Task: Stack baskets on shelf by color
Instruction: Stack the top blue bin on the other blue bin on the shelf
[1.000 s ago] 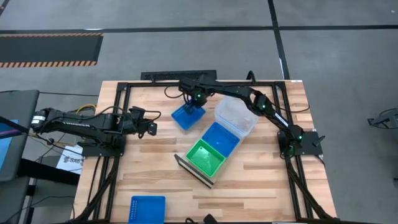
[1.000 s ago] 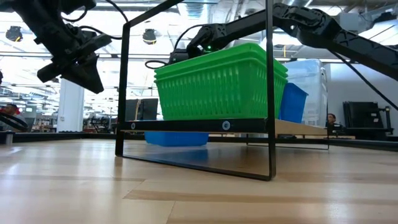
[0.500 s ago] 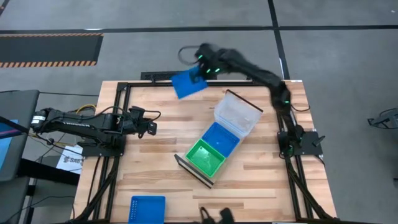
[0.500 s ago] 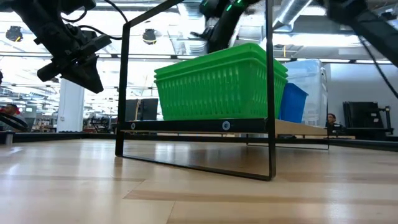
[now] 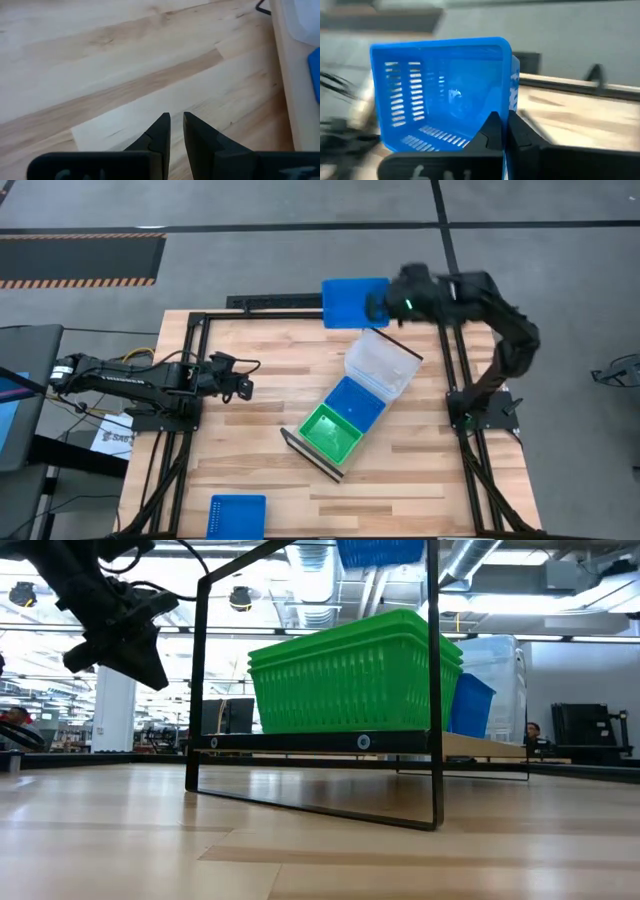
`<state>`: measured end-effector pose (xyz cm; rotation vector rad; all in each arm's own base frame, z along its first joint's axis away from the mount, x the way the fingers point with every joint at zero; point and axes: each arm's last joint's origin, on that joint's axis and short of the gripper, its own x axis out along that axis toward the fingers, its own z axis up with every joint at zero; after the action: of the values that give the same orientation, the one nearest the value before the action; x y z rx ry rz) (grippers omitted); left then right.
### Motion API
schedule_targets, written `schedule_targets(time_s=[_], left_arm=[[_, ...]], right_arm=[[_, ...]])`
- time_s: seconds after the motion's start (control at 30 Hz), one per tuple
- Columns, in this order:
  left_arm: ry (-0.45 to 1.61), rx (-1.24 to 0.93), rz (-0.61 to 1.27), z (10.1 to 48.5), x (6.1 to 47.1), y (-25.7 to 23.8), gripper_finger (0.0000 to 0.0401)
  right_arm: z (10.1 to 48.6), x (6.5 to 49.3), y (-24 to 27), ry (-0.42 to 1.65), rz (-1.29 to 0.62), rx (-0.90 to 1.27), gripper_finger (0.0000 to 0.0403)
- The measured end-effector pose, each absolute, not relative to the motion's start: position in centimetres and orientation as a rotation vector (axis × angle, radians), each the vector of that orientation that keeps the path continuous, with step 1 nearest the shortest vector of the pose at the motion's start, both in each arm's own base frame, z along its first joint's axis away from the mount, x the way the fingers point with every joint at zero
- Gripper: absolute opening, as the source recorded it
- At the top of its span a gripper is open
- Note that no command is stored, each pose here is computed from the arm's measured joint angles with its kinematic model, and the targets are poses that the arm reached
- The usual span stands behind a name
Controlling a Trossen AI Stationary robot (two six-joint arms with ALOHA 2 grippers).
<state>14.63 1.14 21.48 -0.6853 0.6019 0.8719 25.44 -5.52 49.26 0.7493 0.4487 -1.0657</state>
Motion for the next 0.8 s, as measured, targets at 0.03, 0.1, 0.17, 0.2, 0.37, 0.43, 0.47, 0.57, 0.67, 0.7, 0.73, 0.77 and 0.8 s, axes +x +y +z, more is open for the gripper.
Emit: schedule_targets(time_s=[0.03, 0.1, 0.17, 0.2, 0.37, 0.43, 0.47, 0.57, 0.67, 0.7, 0.73, 0.77, 0.8], left_arm=[[0.601, -0.677, 0.866, 21.5, 14.7, 1.1, 0.0039], [0.594, -0.666, 0.869, 21.5, 14.7, 1.2, 0.0039], [0.570, -0.680, 0.896, 21.6, 14.7, 1.2, 0.0039], [0.555, -0.701, 0.909, 21.6, 14.7, 1.2, 0.0039], [0.524, -0.764, 0.934, 21.6, 14.7, 1.2, 0.0039], [0.532, -0.778, 0.924, 21.6, 14.7, 1.2, 0.0039], [0.537, -0.783, 0.918, 21.5, 14.7, 1.2, 0.0039], [0.544, -0.796, 0.904, 21.6, 14.8, 1.1, 0.0039], [0.545, -0.798, 0.902, 21.5, 14.8, 1.1, 0.0039], [0.545, -0.798, 0.902, 21.5, 14.8, 1.1, 0.0039], [0.543, -0.801, 0.902, 21.6, 14.8, 1.1, 0.0039], [0.537, -0.809, 0.902, 21.6, 14.8, 1.1, 0.0039], [0.532, -0.820, 0.902, 21.6, 14.8, 1.1, 0.0039]], right_arm=[[49.4, 25.1, -4.2, 0.412, -1.056, 0.767, 0.0002], [49.4, 25.0, -1.7, 0.332, -1.046, 0.816, 0.0002], [48.8, 25.2, 0.7, 0.269, -1.065, 0.845, 0.0002], [48.2, 25.5, 1.8, 0.240, -1.073, 0.859, 0.0002], [44.2, 27.7, 7.0, 0.098, -1.108, 0.980, 0.0003], [41.9, 28.9, 9.1, 0.031, -1.133, 1.038, 0.0003], [40.8, 29.3, 9.9, 0.000, -1.145, 1.069, 0.0002], [38.2, 30.8, 11.7, 0.028, -1.154, 1.115, 0.0002], [36.5, 32.3, 12.2, 0.090, -1.174, 1.135, 0.0003], [36.1, 32.6, 12.3, 0.099, -1.181, 1.135, 0.0003], [36.0, 32.8, 12.1, 0.101, -1.190, 1.133, 0.0002], [36.2, 32.6, 11.8, 0.107, -1.200, 1.129, 0.0002], [36.6, 32.0, 11.5, 0.115, -1.206, 1.124, 0.0002]])
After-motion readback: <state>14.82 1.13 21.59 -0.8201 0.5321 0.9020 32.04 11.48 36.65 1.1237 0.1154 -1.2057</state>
